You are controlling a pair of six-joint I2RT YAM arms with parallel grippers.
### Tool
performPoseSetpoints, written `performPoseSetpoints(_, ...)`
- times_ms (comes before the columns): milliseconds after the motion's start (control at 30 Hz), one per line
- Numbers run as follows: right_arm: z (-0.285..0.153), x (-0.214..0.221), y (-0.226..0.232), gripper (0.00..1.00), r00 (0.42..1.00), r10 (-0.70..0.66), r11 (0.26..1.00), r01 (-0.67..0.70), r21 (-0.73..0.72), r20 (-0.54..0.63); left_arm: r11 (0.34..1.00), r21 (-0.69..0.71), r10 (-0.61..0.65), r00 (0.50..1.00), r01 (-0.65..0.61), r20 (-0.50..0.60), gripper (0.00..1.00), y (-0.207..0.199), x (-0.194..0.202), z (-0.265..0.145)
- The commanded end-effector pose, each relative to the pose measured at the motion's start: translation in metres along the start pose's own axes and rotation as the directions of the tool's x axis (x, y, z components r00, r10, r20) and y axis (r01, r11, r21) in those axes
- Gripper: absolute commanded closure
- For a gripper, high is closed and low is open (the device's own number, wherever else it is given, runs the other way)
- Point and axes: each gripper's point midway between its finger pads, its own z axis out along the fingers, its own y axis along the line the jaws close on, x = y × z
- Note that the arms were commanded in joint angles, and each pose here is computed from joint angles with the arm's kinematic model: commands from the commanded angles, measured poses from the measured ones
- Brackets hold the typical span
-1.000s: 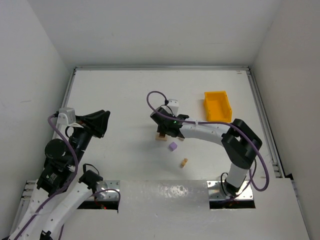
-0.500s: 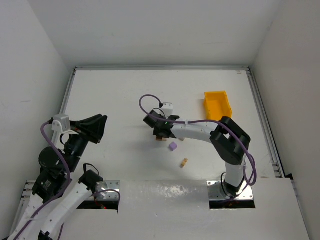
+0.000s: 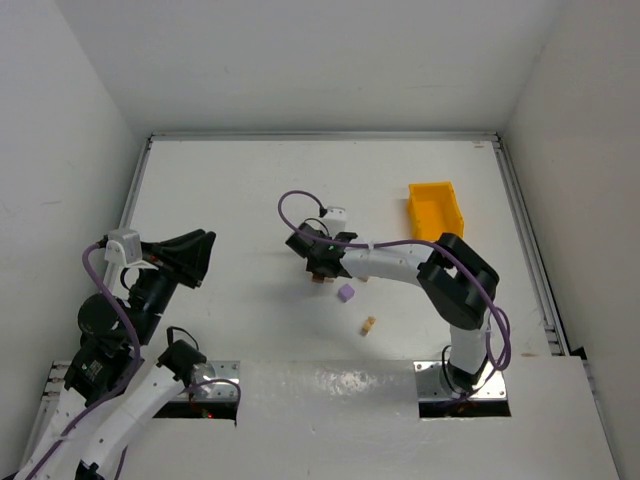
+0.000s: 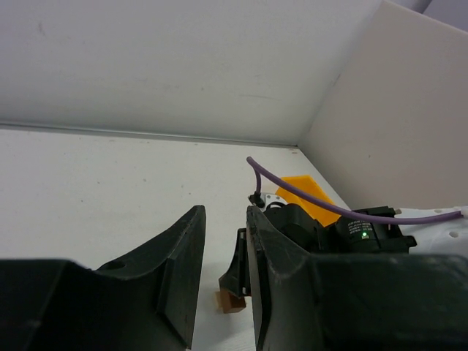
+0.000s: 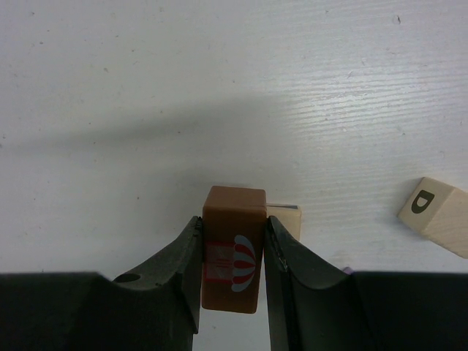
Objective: Build the wood block tower
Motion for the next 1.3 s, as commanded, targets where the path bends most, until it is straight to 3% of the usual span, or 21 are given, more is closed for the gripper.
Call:
performPoseSetpoints(0, -0.006, -0.009, 0.000, 0.80, 0.999, 0.024, 1.000, -0.024, 0.004, 0.040, 1.000, 0.011, 0.010, 1.000, -0.011, 0.016, 0.73, -0.002, -0.004, -0.001)
performPoseSetpoints(1267, 0.003, 0.007, -0.008, 0.73, 0.999, -0.040, 0.999, 0.040, 0.015, -0.005, 1.000, 0.008, 0.013, 1.000, -0.013, 0.004, 0.73, -0.001, 0.000, 0.000)
